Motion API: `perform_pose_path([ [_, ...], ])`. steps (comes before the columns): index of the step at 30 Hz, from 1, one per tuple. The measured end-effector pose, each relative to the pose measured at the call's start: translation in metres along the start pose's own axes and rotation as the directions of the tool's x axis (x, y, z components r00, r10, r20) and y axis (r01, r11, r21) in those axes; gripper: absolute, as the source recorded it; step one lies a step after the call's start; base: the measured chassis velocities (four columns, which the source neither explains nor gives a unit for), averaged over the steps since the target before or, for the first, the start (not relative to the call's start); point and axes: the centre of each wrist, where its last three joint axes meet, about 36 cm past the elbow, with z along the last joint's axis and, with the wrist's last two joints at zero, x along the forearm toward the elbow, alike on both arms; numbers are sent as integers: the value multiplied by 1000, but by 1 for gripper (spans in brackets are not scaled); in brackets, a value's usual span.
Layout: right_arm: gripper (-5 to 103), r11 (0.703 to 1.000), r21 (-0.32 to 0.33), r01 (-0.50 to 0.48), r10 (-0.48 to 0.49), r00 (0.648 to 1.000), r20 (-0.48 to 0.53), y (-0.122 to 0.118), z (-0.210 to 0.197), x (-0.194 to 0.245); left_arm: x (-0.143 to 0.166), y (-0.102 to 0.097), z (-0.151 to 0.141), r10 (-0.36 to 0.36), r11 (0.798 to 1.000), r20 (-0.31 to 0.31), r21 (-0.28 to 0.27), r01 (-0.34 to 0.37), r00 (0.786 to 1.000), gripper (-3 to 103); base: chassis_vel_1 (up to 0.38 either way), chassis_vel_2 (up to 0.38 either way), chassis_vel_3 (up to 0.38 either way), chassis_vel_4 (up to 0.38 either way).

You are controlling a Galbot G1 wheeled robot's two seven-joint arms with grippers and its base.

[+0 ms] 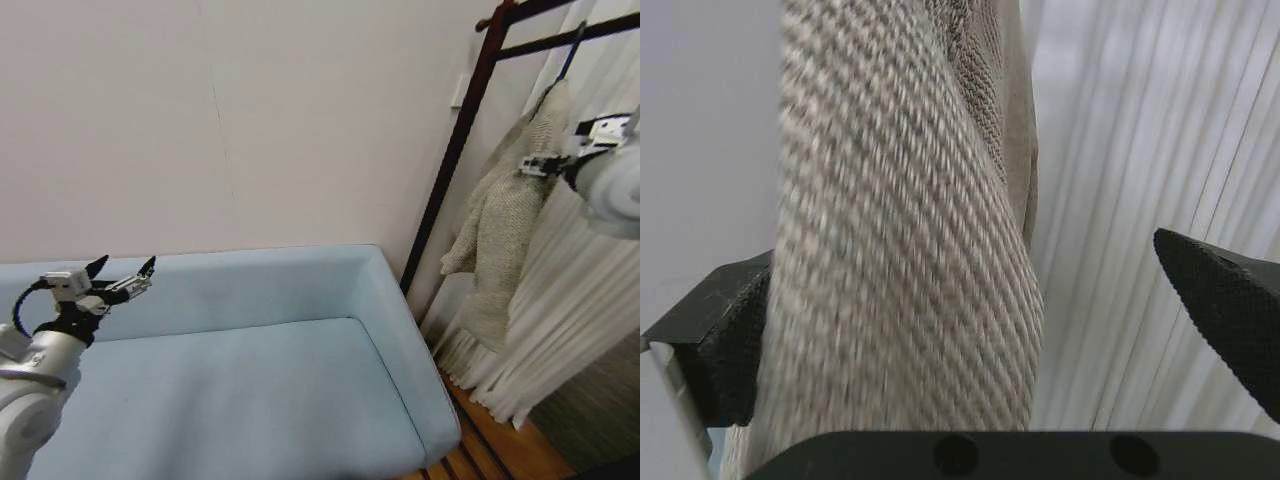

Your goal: Pick up the clothes from the sofa and hang them on the clothes hanger.

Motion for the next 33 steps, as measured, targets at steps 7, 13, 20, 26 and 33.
perform_pose_path([
  [7,100,994,15,111,-112,993,48,-12,10,53,6,-1,7,-8,1000,-7,8,8,1000,100,0,0,0,0],
  [13,100,942,23,335,-335,934,126,-7,17,95,12,-3,13,-8,1000,9,23,8,1000,100,0,0,0,0],
  [20,100,833,-2,554,-549,826,128,7,40,115,20,-6,17,-9,999,28,49,7,1000,100,0,0,0,0],
  [26,100,775,-7,632,-627,771,112,25,61,100,33,-17,25,-16,997,41,74,13,999,100,0,0,0,0],
  [33,100,746,38,665,-659,729,183,76,49,78,43,-24,25,-22,997,45,75,19,999,100,0,0,0,0],
])
